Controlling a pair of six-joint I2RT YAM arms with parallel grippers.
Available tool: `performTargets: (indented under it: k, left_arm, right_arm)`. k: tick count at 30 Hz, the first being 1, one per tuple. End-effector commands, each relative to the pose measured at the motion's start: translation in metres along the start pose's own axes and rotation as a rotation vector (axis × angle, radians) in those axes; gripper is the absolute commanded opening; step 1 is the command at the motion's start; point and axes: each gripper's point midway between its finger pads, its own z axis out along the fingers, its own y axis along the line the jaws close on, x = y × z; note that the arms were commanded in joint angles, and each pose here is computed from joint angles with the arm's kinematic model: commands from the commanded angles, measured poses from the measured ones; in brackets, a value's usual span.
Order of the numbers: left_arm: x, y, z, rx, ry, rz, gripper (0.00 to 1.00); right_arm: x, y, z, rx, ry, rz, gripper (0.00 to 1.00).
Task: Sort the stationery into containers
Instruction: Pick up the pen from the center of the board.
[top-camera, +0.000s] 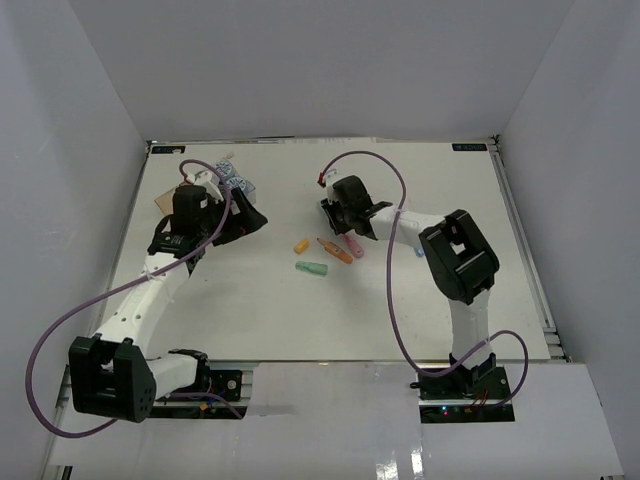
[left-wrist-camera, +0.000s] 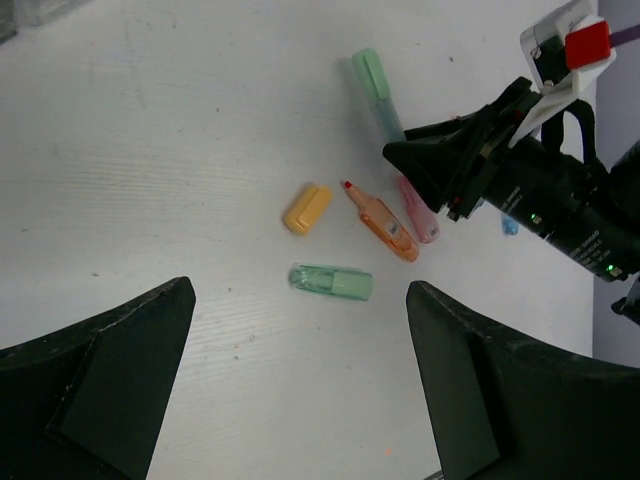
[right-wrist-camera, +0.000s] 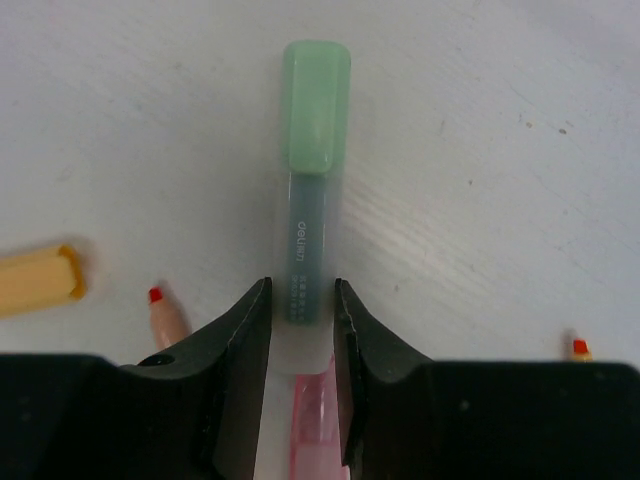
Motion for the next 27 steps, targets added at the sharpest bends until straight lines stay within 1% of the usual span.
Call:
performTargets:
  k: [1,2,3,4,5,6,7,8,10,11,16,19,20,22,23,26,27]
  left_arm:
    - [-0.024,-0.034,-0.001,0.070,-0.070,-0.042,0.98]
    - [-0.020,-0.041,0.002,0.085,-0.060,-0.049,0.98]
    - [-0.022,-0.048,0.004,0.104,-0.075,-0.054,0.98]
    - [-0.022,-0.052,0.006,0.112,-0.080,-0.064,0.98]
    - [-0.018,-0.060,0.009,0.119,-0.080,-0.078,0.98]
    - [-0.018,-0.065,0.013,0.129,-0.085,-0.080,0.98]
    - [-0.018,-0.069,0.014,0.134,-0.090,-0.084,0.97]
    - [-0.014,-0.076,0.017,0.138,-0.088,-0.089,0.97]
    - [-0.014,-0.084,0.023,0.144,-0.091,-0.088,0.95]
    - [-0.010,-0.091,0.024,0.146,-0.091,-0.082,0.95]
    - [-0.005,-0.114,0.032,0.176,-0.081,-0.064,0.87]
    - [0.001,-0.123,0.034,0.181,-0.072,-0.047,0.79]
    - [0.004,-0.126,0.035,0.186,-0.065,-0.042,0.75]
    - [0.005,-0.128,0.036,0.184,-0.064,-0.041,0.70]
    - [0.006,-0.127,0.037,0.181,-0.061,-0.040,0.63]
    - [0.008,-0.130,0.039,0.183,-0.060,-0.036,0.49]
    - [0.007,-0.131,0.039,0.181,-0.061,-0.034,0.39]
  right_arm:
    - [-0.065,0.028,-0.050,-0.044,-0.222,-0.040,0.21]
    - [-0.052,0.041,-0.057,-0.062,-0.215,-0.050,0.21]
    - [-0.063,0.047,-0.075,-0.075,-0.262,-0.032,0.21]
    - [-0.068,0.054,-0.084,-0.086,-0.302,-0.034,0.22]
    - [-0.077,0.067,-0.103,-0.115,-0.350,-0.018,0.22]
    - [-0.063,0.073,-0.107,-0.130,-0.342,-0.010,0.22]
    - [-0.062,0.081,-0.114,-0.154,-0.355,0.013,0.23]
    - [-0.065,0.092,-0.123,-0.185,-0.386,0.017,0.23]
    - [-0.060,0.100,-0.140,-0.209,-0.414,0.052,0.23]
    - [-0.070,0.107,-0.155,-0.238,-0.467,0.062,0.24]
    - [-0.069,0.120,-0.174,-0.301,-0.505,0.098,0.25]
    - [-0.072,0.122,-0.179,-0.315,-0.525,0.109,0.25]
    - [-0.072,0.124,-0.181,-0.321,-0.527,0.110,0.25]
    - [-0.074,0.124,-0.183,-0.328,-0.538,0.115,0.25]
    - [-0.073,0.125,-0.183,-0.331,-0.539,0.114,0.26]
    - [-0.073,0.126,-0.184,-0.341,-0.540,0.116,0.26]
    - [-0.074,0.127,-0.184,-0.345,-0.542,0.120,0.26]
